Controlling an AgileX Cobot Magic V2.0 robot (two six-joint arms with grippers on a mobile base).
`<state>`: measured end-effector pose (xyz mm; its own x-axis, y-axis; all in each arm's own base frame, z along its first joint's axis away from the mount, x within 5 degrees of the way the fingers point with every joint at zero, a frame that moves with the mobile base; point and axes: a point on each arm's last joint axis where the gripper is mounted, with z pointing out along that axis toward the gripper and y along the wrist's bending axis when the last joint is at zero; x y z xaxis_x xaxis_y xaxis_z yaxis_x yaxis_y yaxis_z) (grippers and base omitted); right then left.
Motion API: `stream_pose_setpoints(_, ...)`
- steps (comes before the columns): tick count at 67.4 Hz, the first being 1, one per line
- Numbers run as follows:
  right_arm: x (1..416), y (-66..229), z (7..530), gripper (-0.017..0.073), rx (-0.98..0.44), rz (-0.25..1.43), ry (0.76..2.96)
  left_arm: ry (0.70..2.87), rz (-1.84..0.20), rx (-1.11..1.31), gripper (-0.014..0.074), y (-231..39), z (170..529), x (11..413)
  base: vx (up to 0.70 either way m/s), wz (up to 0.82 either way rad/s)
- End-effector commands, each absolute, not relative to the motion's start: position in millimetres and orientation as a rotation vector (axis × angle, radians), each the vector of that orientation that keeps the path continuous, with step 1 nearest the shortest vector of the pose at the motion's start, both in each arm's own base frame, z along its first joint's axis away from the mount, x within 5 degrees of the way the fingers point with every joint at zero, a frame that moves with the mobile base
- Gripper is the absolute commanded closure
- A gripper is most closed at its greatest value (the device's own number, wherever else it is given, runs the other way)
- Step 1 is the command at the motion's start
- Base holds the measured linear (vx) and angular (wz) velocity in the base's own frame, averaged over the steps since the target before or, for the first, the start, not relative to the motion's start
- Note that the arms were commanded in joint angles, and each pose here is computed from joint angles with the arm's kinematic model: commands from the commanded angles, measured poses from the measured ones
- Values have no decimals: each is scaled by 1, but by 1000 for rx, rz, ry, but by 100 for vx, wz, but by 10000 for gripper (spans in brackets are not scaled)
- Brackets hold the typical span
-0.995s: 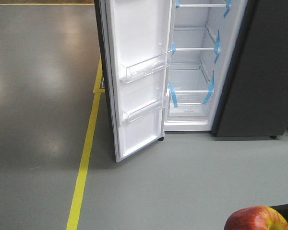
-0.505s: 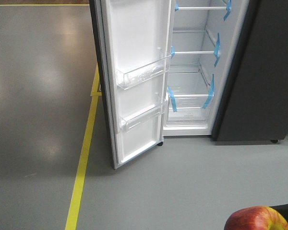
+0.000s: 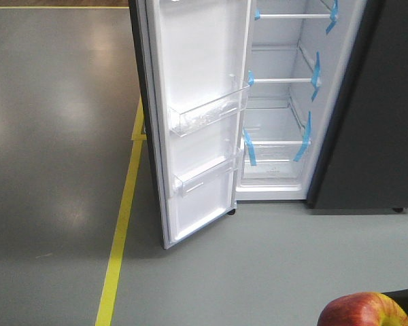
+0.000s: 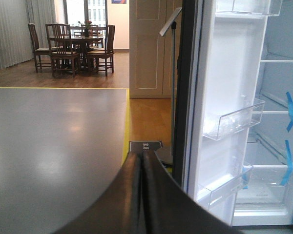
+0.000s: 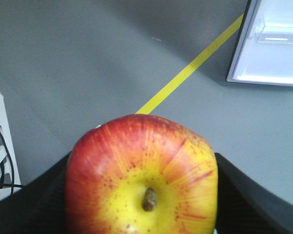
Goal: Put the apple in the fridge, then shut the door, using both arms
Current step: 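Approach the fridge shelves closely, keeping the apple in the right gripper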
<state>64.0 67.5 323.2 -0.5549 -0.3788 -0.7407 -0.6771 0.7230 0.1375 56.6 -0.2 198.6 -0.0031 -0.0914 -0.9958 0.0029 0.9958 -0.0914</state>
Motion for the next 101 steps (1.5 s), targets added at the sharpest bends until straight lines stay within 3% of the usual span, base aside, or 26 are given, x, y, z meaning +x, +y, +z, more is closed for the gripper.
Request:
stream_pose_setpoints(1,66,70,336,391,-761,571,2123,1508,-81,-78,598,0,197,56,10,8)
stream_pose_setpoints(101,66,70,336,391,-762,571,2123,1508,-81,-78,598,0,197,56,12,2)
